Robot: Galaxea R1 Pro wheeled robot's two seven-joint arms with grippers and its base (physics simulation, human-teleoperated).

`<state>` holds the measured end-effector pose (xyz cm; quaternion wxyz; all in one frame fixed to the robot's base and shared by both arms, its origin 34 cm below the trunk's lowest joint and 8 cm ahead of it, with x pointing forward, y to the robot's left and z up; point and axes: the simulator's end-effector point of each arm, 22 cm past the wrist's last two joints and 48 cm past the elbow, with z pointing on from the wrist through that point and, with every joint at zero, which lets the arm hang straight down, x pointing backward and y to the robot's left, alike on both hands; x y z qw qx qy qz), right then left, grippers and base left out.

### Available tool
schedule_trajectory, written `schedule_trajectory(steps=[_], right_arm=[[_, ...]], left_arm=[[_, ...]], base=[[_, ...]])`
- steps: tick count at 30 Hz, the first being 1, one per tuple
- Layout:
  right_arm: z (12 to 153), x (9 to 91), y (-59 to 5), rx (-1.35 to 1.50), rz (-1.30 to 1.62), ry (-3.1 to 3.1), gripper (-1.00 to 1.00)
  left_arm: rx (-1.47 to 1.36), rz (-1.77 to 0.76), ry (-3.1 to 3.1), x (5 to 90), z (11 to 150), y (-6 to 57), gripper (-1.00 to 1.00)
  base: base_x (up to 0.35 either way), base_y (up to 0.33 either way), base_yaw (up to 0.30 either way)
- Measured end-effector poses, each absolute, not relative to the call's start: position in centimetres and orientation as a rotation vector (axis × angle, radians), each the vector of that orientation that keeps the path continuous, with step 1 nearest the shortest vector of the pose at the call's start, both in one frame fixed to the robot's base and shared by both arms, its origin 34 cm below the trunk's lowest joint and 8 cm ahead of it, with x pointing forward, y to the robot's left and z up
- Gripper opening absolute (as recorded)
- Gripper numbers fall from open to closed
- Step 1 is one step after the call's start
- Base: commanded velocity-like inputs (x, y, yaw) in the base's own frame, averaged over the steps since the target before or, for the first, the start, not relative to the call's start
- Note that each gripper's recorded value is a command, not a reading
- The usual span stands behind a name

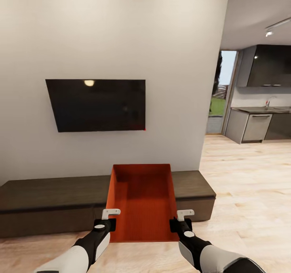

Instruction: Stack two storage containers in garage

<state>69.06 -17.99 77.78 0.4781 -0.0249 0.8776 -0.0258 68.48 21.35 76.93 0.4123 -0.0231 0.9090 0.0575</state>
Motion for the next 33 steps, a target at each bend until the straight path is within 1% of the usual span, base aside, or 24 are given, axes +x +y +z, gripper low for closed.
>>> schedule_trajectory(steps=[10,19,33], right_arm=[[78.33,69.13,-17.94,-0.056,-0.060,2.134,-1.00],[78.45,69.15,-17.90,-0.055,-0.060,2.132,-1.00],[78.44,69.15,-17.92,-0.056,-0.061,2.132,-1.00]], left_arm=[[-0.063,0.143,2.279,68.52,77.41,21.40,-1.00],[-0.063,0.144,2.276,68.58,77.55,21.44,-1.00],[-0.063,0.144,2.277,68.56,77.53,21.42,-1.00]], base=[[0.000,0.000,-0.157],[0.000,0.000,-0.061],[0.000,0.000,-0.267]])
